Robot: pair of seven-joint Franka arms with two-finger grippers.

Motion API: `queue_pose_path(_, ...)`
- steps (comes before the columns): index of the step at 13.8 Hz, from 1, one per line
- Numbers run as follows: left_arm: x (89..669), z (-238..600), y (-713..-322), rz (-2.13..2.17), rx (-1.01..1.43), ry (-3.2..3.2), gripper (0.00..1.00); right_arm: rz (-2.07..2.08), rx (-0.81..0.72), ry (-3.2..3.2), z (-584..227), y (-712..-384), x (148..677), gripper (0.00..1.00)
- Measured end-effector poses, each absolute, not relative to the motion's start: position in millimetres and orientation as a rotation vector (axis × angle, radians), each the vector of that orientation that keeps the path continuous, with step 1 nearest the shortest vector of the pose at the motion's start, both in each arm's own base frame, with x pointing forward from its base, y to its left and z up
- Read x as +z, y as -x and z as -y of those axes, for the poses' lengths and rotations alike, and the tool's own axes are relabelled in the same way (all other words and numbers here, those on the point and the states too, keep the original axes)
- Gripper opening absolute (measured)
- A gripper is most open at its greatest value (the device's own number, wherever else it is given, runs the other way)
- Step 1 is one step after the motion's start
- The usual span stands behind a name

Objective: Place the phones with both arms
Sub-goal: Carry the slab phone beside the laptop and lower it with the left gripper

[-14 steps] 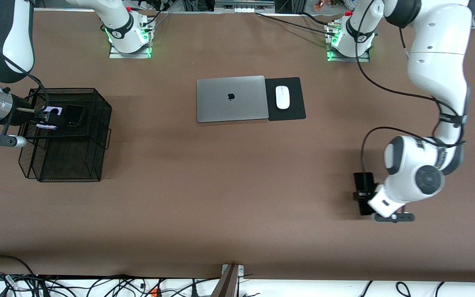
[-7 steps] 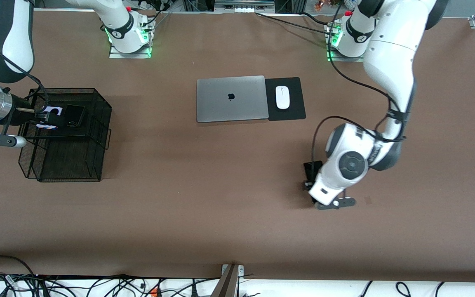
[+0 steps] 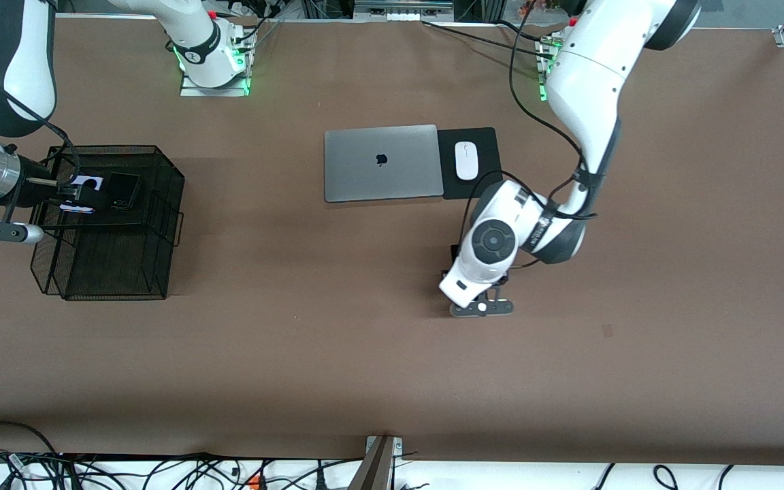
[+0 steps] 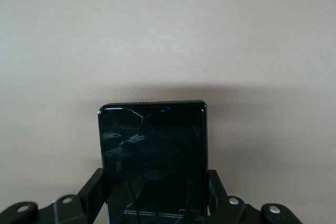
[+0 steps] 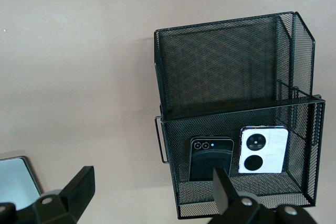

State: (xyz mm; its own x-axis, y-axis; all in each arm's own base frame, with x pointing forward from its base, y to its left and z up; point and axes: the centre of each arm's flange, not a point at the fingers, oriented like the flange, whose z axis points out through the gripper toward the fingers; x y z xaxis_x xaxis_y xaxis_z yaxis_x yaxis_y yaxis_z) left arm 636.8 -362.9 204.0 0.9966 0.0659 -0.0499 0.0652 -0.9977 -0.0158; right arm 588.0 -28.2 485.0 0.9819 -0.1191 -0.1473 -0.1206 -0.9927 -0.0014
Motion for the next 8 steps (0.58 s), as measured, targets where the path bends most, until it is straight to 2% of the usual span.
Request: queue_pose_path(8,205.2,456.4,-627.0,0.215,-0.014,3.204,0.8,-0.189,0.231,3.117,28.1,-588.0,485.0,1.0)
